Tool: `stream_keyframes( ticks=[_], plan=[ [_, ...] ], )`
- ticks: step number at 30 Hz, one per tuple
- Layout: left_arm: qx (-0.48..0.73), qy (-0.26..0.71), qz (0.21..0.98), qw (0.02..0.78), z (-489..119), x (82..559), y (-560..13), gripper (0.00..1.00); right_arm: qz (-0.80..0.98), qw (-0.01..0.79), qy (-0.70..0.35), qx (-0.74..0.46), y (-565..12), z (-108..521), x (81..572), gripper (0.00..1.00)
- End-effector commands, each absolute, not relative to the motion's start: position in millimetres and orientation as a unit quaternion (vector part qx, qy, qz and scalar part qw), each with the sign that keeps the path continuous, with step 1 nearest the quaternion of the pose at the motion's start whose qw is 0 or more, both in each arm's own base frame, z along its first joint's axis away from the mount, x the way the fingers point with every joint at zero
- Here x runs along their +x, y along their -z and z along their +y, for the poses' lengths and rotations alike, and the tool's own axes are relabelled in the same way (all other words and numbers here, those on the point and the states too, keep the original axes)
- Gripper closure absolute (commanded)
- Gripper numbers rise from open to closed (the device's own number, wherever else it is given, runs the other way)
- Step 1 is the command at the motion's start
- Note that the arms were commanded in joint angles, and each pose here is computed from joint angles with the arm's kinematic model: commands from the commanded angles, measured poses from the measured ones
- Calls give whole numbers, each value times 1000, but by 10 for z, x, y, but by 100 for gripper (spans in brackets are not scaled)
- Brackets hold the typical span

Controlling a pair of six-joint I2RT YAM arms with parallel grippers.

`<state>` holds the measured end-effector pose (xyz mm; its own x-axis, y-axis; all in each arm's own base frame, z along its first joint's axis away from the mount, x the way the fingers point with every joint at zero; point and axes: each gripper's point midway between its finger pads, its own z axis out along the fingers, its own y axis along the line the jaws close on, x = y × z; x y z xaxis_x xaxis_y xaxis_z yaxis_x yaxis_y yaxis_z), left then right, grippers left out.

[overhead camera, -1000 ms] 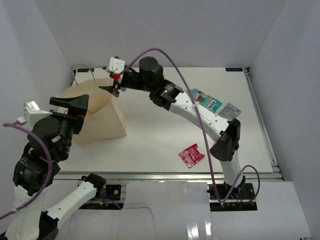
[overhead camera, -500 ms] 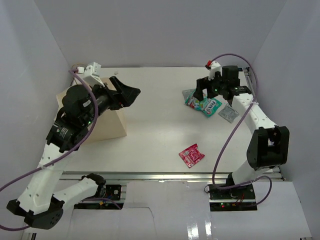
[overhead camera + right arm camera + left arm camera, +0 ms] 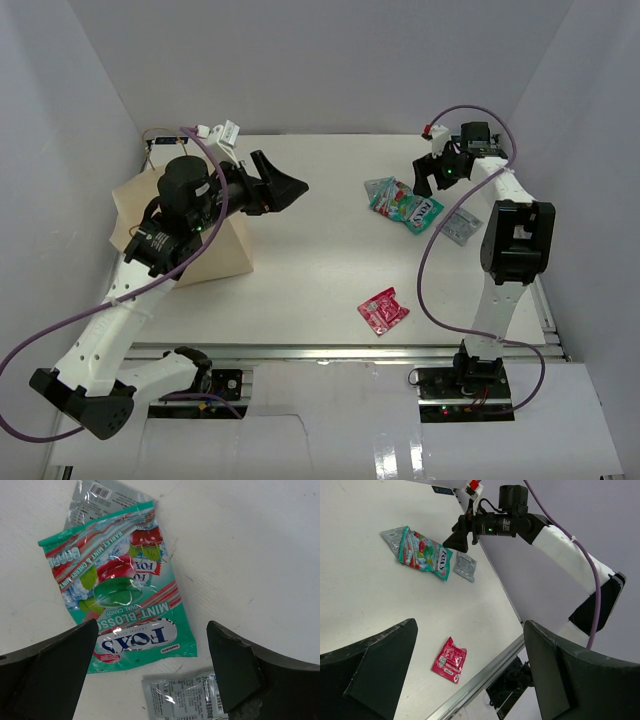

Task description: Place the snacks into the paper bag

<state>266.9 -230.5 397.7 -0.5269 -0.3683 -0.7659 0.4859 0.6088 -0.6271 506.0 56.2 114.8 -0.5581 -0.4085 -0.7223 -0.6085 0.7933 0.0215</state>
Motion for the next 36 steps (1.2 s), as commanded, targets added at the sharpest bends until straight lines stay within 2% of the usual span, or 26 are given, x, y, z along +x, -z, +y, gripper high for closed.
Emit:
stream_keyframes(
  ticks=[1, 9, 16, 22, 25, 28, 30, 31, 33, 34, 36],
  plan=[
    [45, 458, 740, 491, -2331, 2615, -4090, 2, 854, 364, -146, -342, -1110, 541, 5134, 5],
    [36, 453, 745, 488, -2348, 2690, -4063, 2, 858, 347, -173, -337, -823, 598, 5238, 3],
    [34, 452, 750, 482, -2401, 2779, -4038, 2, 872, 311, -211, -314, -519, 673, 5063, 0],
    [37, 452, 751, 481, -2428, 2815, -4041, 2, 889, 278, -212, -295, -293, 649, 4914, 10],
    [40, 452, 750, 481, -2443, 2830, -4046, 2, 893, 265, -220, -290, -245, 660, 4824, 18],
    [41, 453, 751, 479, -2450, 2831, -4038, 2, 895, 253, -228, -288, -195, 669, 4723, 32],
    [41, 452, 751, 479, -2444, 2821, -4033, 2, 895, 249, -236, -285, -199, 671, 4671, 47],
    [40, 452, 750, 482, -2435, 2816, -4045, 2, 895, 248, -238, -283, -205, 657, 4655, 58],
    [39, 452, 749, 484, -2420, 2803, -4045, 2, 894, 251, -247, -277, -256, 649, 4626, 67],
    [40, 451, 749, 484, -2416, 2797, -4041, 2, 894, 255, -249, -272, -291, 615, 4624, 75],
    [39, 452, 747, 486, -2409, 2789, -4053, 2, 887, 269, -261, -270, -434, 619, 4634, 81]
  ],
)
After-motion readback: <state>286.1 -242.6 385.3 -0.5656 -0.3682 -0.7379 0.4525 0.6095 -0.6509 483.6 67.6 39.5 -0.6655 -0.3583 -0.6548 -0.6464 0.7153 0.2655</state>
